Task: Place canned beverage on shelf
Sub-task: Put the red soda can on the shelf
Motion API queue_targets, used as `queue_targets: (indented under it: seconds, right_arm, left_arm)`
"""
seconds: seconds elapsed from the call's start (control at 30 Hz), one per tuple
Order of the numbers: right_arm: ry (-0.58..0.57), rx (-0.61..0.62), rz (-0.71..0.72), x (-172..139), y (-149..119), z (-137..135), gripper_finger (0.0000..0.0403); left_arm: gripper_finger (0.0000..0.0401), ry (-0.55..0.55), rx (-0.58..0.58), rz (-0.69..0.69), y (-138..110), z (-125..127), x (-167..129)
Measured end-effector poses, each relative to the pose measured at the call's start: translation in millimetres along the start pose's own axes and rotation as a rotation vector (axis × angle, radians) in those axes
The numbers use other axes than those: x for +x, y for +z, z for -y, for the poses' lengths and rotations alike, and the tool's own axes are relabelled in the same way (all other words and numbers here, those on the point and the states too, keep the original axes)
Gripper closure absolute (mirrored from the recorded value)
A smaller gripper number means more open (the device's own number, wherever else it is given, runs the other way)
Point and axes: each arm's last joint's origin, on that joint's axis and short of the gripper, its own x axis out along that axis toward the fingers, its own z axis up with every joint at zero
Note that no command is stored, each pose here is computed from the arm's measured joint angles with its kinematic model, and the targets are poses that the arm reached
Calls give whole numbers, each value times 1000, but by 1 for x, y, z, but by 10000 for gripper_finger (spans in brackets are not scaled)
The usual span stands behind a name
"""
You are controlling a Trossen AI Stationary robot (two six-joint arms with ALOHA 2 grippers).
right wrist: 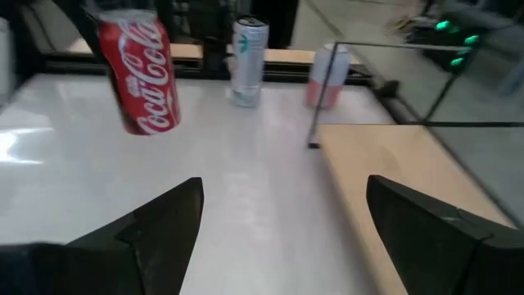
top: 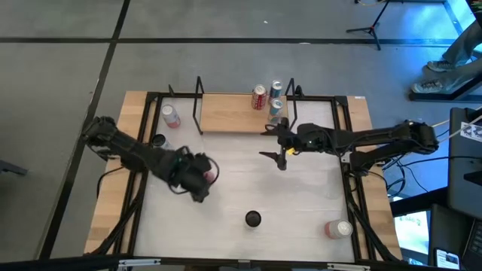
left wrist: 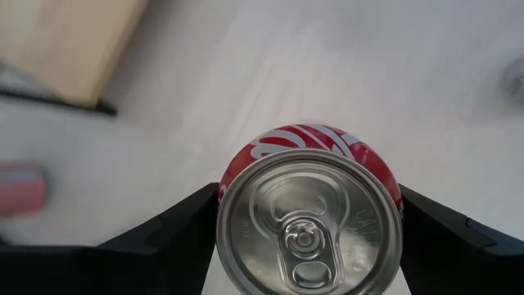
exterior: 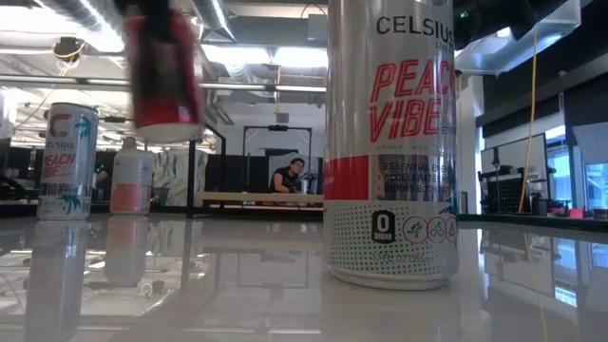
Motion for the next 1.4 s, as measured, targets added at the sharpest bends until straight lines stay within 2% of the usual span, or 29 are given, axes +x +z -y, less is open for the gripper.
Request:
queue_targets:
  seconds: [0.27,0.37,0.53,0.73,0.9,1.03,1.13,1.4]
  right_arm:
    - [-188,-98,-40,-26,17,-11,65]
    - [-261,-120,-33,-37,21,-9,65]
    - [-346,-156,-5,-49,27,-4,65]
    - [-372,-263,61,-53,37,-2,65]
    - [-370,-282,66,-52,37,-2,65]
    - [-359,-272,47,-50,28,-3,65]
    - [-362,-267,14,-47,20,-4,65]
    - [-439,-289,-20,-48,18,-2,65]
  left_arm:
    - [114,-48,24,110,52,-18,-4]
    - [114,-37,31,131,72,-29,-4]
    - [114,-78,49,145,107,-45,-2]
    - [114,-21,87,154,150,-67,17]
    - [114,-26,63,127,179,-80,35]
    - [114,-75,55,47,193,-89,57]
    - [114,-70,49,16,202,-101,70]
    - [114,-61,139,-11,227,-127,92]
